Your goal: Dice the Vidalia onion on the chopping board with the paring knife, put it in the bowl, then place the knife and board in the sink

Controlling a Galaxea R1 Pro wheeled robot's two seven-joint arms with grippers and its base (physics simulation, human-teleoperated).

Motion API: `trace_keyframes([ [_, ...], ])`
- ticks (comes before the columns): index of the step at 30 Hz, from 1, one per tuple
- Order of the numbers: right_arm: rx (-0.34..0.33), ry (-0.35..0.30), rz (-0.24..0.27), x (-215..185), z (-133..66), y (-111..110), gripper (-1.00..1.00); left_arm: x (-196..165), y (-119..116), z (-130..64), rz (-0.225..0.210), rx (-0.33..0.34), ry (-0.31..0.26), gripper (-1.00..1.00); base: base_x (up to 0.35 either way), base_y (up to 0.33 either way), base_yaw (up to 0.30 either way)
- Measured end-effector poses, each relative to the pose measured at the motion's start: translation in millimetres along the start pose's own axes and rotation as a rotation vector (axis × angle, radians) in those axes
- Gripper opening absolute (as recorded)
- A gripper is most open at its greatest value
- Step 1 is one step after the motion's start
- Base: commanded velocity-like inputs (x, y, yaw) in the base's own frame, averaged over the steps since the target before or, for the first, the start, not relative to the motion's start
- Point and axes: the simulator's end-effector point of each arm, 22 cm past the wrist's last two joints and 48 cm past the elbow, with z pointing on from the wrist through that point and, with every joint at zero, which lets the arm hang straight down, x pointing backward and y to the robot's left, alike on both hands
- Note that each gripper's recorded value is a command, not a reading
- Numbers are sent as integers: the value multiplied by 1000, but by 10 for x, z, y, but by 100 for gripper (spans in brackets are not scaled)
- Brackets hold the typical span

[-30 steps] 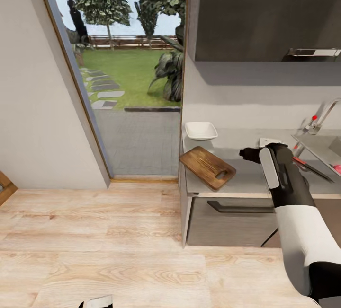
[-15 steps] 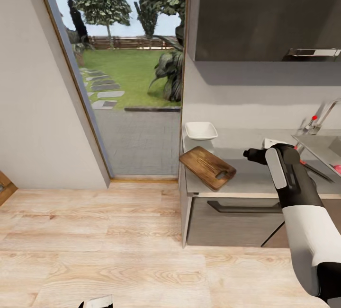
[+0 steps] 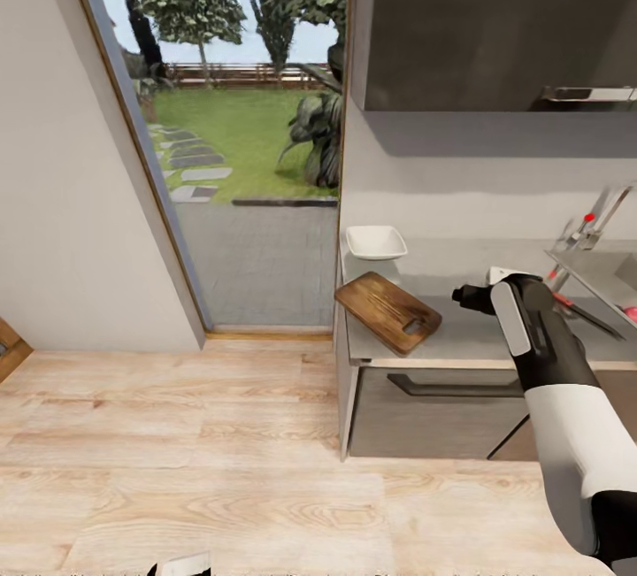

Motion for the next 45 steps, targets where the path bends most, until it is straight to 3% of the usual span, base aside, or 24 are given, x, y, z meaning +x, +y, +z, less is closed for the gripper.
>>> trace_keyframes([
  [9, 6, 32, -8, 137, 111, 10, 100, 57, 2, 0, 3, 0, 12, 100, 0, 0, 0],
  [19, 3, 58, -78, 297, 210, 178, 100, 124, 5, -1, 6, -1, 27, 100, 0, 67, 0],
  [45, 14, 95, -92, 492, 404, 167, 100, 300, 12, -10, 15, -2, 64, 100, 37, 31, 0],
])
